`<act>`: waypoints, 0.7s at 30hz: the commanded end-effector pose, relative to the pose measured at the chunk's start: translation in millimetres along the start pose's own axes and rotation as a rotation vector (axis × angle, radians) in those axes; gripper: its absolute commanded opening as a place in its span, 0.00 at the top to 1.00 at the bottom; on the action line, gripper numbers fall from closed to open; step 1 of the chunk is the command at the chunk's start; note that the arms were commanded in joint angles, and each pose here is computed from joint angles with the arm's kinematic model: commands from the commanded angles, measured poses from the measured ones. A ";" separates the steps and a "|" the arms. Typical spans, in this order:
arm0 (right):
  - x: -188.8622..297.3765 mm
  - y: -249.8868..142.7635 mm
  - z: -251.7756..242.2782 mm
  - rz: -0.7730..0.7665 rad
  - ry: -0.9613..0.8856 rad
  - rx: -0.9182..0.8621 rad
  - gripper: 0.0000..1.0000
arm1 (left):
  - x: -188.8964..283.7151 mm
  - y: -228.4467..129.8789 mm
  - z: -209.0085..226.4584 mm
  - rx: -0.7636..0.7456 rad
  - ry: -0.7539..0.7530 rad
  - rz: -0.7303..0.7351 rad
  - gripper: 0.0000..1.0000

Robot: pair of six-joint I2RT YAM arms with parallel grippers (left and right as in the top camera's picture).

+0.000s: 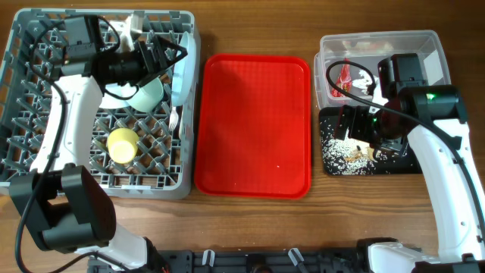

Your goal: Sort waste into correct bins and load items into the dishwasher rack

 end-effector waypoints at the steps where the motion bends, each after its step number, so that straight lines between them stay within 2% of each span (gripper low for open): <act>1: 2.1 -0.1 0.5 -0.007 0.009 0.004 0.01 | 31.2 5.7 -14.1 -0.059 0.119 -0.100 0.00; 5: 2.8 13.5 4.6 -0.073 0.029 0.010 0.01 | 63.0 -6.7 -31.2 -0.083 0.240 -0.165 0.00; 8: 9.1 47.8 17.9 -0.243 0.096 0.046 0.00 | 82.9 -23.0 -21.9 -0.060 0.475 -0.197 0.00; 10: 16.2 65.6 30.8 -0.337 0.162 0.135 0.00 | 92.2 -44.0 -7.9 0.021 0.648 -0.165 0.00; 12: 18.6 72.3 32.8 -0.376 0.160 0.192 0.00 | 96.4 -61.2 1.3 0.092 0.736 -0.116 0.00; 17: 11.7 55.2 26.7 -0.285 0.135 0.196 0.00 | 100.4 -103.2 14.4 0.191 0.820 0.050 0.00; 21: 12.9 45.0 22.2 -0.249 0.122 0.136 0.00 | 109.3 -112.5 9.1 0.135 0.804 0.016 0.00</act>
Point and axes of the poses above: each gripper's point midway between its finger pads, its own x axis back along the fingers, its own z axis along the line the jaws close on, y = z × x, the point moved 4 cm from there along x, back along the fingers, and after that the axes turned 2 degrees about x, right-handed, at the moved point
